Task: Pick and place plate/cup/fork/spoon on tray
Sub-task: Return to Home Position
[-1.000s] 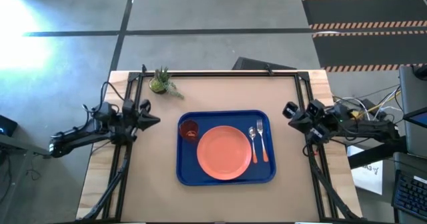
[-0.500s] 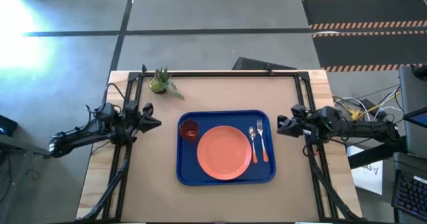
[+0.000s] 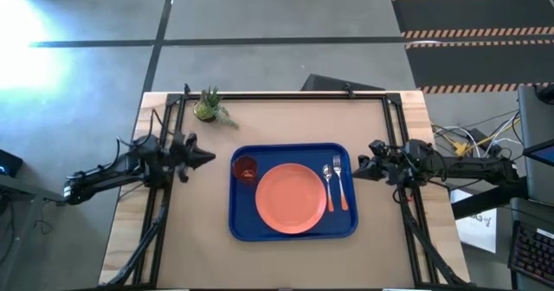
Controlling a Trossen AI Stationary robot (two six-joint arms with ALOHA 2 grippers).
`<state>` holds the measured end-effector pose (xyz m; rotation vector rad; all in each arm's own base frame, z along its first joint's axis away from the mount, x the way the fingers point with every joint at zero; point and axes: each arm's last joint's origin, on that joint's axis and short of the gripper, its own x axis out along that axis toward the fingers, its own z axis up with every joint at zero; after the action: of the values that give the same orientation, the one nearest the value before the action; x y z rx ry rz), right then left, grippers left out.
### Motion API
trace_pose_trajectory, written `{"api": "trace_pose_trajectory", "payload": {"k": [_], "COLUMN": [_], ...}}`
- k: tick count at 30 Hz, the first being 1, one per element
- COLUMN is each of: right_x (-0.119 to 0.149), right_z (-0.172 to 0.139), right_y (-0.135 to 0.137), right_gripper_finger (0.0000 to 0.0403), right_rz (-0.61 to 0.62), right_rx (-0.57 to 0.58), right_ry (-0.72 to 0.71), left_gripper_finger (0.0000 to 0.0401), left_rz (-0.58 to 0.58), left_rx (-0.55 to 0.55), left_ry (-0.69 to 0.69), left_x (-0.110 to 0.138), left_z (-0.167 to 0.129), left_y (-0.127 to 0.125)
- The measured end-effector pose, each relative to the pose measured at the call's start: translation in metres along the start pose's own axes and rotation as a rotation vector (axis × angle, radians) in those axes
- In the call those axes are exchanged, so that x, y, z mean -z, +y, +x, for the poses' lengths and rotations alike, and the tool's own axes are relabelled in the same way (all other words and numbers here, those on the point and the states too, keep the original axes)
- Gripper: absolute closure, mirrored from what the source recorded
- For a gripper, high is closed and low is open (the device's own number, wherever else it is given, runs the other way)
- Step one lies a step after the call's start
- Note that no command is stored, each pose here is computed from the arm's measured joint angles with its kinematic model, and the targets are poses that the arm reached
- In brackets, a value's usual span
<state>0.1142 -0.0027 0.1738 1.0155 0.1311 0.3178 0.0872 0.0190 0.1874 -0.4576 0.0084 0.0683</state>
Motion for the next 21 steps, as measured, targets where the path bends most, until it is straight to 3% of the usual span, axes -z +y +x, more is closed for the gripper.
{"api": "trace_pose_trajectory", "payload": {"k": [5, 11, 21], "right_x": [0.000, -0.001, -0.002], "right_z": [0.000, 0.000, 0.000], "right_y": [-0.001, -0.001, -0.003], "right_gripper_finger": [0.0394, 0.0394, 0.0394], "right_rz": [-0.021, -0.044, -0.090], "right_rx": [0.016, 0.029, 0.058], "right_ry": [-0.017, -0.036, -0.067], "left_gripper_finger": [0.0401, 0.0401, 0.0401], "left_rz": [-0.088, 0.037, 0.067], "left_rx": [-0.170, -0.195, -0.219], "left_ry": [-0.067, -0.042, -0.043], "left_x": [0.000, 0.003, 0.020], "left_z": [0.000, 0.003, 0.013], "left_y": [0.006, 0.008, 0.020]}}
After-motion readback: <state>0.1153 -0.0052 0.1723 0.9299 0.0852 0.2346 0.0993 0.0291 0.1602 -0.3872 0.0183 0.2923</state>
